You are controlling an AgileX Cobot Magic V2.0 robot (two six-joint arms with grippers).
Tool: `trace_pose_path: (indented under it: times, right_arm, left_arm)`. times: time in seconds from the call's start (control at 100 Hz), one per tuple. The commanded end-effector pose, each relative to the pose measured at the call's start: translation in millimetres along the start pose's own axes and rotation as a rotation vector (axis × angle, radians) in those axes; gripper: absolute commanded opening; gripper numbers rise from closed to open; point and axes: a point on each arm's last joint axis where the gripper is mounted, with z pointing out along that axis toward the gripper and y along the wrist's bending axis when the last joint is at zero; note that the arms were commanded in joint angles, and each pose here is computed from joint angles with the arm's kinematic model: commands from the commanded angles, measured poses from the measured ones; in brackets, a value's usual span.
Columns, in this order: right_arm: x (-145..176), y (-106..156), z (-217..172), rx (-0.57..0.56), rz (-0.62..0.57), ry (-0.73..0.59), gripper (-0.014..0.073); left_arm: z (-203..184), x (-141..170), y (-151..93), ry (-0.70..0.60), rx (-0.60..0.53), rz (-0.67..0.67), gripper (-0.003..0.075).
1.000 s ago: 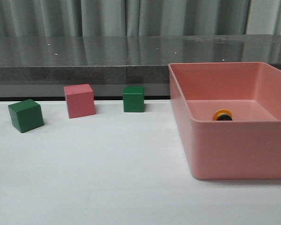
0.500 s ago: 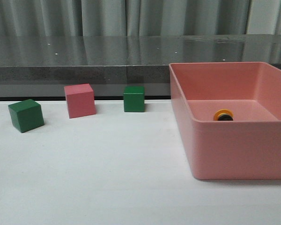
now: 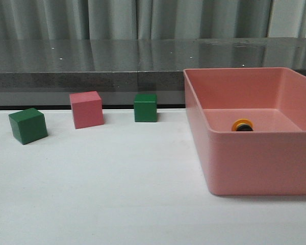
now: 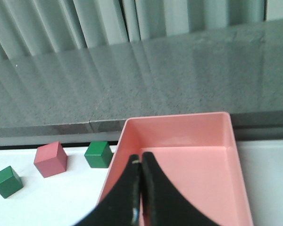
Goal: Place and stand button with both arms
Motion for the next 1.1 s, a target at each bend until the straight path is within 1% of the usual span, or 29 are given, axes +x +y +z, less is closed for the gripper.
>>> trace_pose_path:
  times: [0.0,0.15,0.24,0.29,0.36,0.46,0.55,0.6,0.65,0.9,1.09]
  right_arm:
    - [-21.4,3.8,29.5,-0.006,0.005,-0.004,-0.007]
    - [-21.7,1.0,77.1,0.016,-0.099,0.106,-0.007]
    - [-13.9,-2.2,103.1,0.027,-0.114,0.174,-0.0061]
    - [-8.0,-3.8,115.3,0.031,-0.114,0.21,-0.0032]
    - [1.9,-4.5,130.7,0.031,-0.114,0.261,0.0043]
    - [15.5,-1.8,150.5,0.017,-0.119,0.309,0.0202]
    - [26.0,3.5,166.0,-0.005,-0.144,0.326,0.0342]
    - [31.5,5.0,174.2,-0.015,-0.173,0.331,0.04]
    - [37.5,5.4,182.6,-0.02,-0.196,0.339,0.0433]
    - [78.0,-4.4,221.7,0.005,-0.204,0.457,0.044]
    - [110.5,-12.2,243.4,0.023,-0.203,0.556,0.044]
  left_arm:
    - [0.0,6.1,-0.5,-0.069,-0.002,-0.018,-0.002]
    - [0.0,6.1,-0.5,-0.069,-0.002,-0.018,-0.002]
    - [0.0,6.1,-0.5,-0.069,-0.002,-0.018,-0.002]
    - [0.0,6.1,-0.5,-0.069,-0.002,-0.018,-0.002]
    - [0.0,6.1,-0.5,-0.069,-0.002,-0.018,-0.0019]
    - [0.0,6.1,-0.5,-0.069,-0.002,-0.018,-0.002]
    - [0.0,6.1,-0.5,-0.069,-0.002,-0.018,-0.002]
    - [0.0,6.1,-0.5,-0.069,-0.002,-0.018,-0.002]
    - [0.0,6.1,-0.5,-0.069,-0.002,-0.018,-0.002]
    - [0.0,6.1,-0.5,-0.069,-0.002,-0.018,-0.002]
    - [0.0,6.1,-0.5,-0.069,-0.002,-0.018,-0.002]
